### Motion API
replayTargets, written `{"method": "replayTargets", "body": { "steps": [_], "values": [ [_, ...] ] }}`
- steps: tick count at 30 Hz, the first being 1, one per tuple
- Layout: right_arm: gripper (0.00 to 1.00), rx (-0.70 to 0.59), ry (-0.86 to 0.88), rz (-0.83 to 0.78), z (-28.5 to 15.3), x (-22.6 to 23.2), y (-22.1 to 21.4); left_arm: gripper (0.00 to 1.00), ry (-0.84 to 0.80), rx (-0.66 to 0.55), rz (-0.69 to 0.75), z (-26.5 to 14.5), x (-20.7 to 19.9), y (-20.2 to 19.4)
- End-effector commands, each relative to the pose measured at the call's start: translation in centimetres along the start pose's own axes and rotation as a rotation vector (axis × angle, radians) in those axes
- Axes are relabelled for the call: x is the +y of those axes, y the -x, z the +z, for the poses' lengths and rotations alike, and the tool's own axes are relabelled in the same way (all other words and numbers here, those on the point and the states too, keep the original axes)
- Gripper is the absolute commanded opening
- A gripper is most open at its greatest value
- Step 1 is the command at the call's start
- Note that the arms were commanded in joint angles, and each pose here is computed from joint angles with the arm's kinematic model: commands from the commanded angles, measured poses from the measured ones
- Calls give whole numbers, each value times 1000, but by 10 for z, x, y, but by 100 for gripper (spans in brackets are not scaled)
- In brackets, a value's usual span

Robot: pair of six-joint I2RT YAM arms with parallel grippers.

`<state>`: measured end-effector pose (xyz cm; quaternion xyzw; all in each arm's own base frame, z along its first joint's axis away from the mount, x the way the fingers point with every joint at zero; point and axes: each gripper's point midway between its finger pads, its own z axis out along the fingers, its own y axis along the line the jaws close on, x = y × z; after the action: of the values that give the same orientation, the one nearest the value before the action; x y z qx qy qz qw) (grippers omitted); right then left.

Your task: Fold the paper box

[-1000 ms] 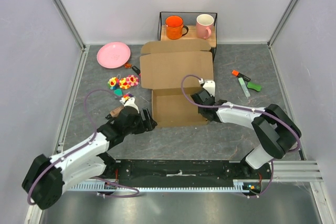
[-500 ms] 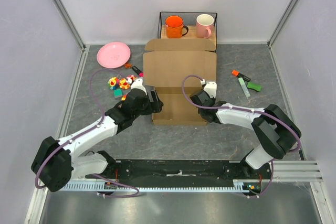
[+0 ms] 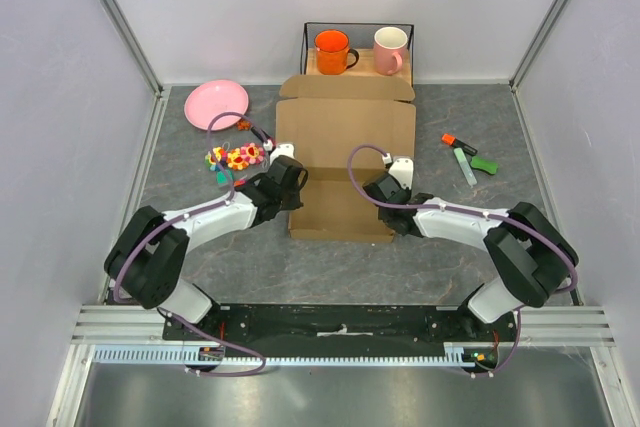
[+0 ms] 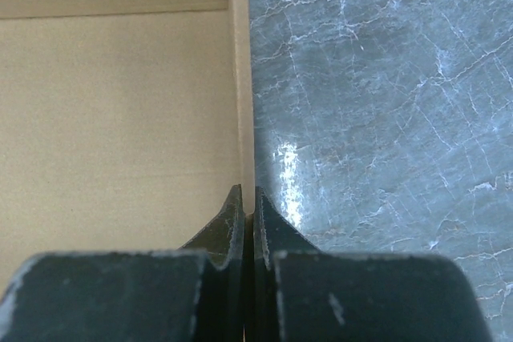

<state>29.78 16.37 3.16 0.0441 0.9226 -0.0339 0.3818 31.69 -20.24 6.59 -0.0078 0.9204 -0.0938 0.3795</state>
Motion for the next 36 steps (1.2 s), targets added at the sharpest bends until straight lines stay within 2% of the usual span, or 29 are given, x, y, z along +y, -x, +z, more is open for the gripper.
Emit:
{"method": "replayTargets", "body": {
  "steps": [1,4,8,11,14,18,21,22,24,25,31,36],
  "values": [
    [0,148,5,-69,-12,-9,-37,19,49,-2,56,8,5,2],
    [4,135,12,-60,-16,-7,-29,10,58,6,81,11,7,0],
    [32,97,-5,-57,-19,-5,-12,7,60,8,86,11,8,-1],
    [43,72,-20,-62,-17,-4,5,6,60,8,84,10,8,-2],
    [51,45,-35,-73,-14,-2,24,6,56,6,85,9,7,-2],
    [55,30,-49,-67,-4,2,42,6,52,-3,88,7,5,0],
    [49,38,-37,-75,7,6,43,5,55,0,86,7,5,-1],
    [41,43,-34,-78,9,8,43,5,54,2,85,7,4,-3],
    [32,68,-52,-93,18,5,35,5,57,5,81,7,5,-5],
    [23,76,-60,-101,20,4,32,4,58,5,72,7,5,-5],
    [0,131,-112,-130,31,-12,5,3,47,-18,34,1,3,-5],
    [0,125,-184,-116,31,-32,-8,2,44,-41,12,-3,3,-10]
  ]
}}
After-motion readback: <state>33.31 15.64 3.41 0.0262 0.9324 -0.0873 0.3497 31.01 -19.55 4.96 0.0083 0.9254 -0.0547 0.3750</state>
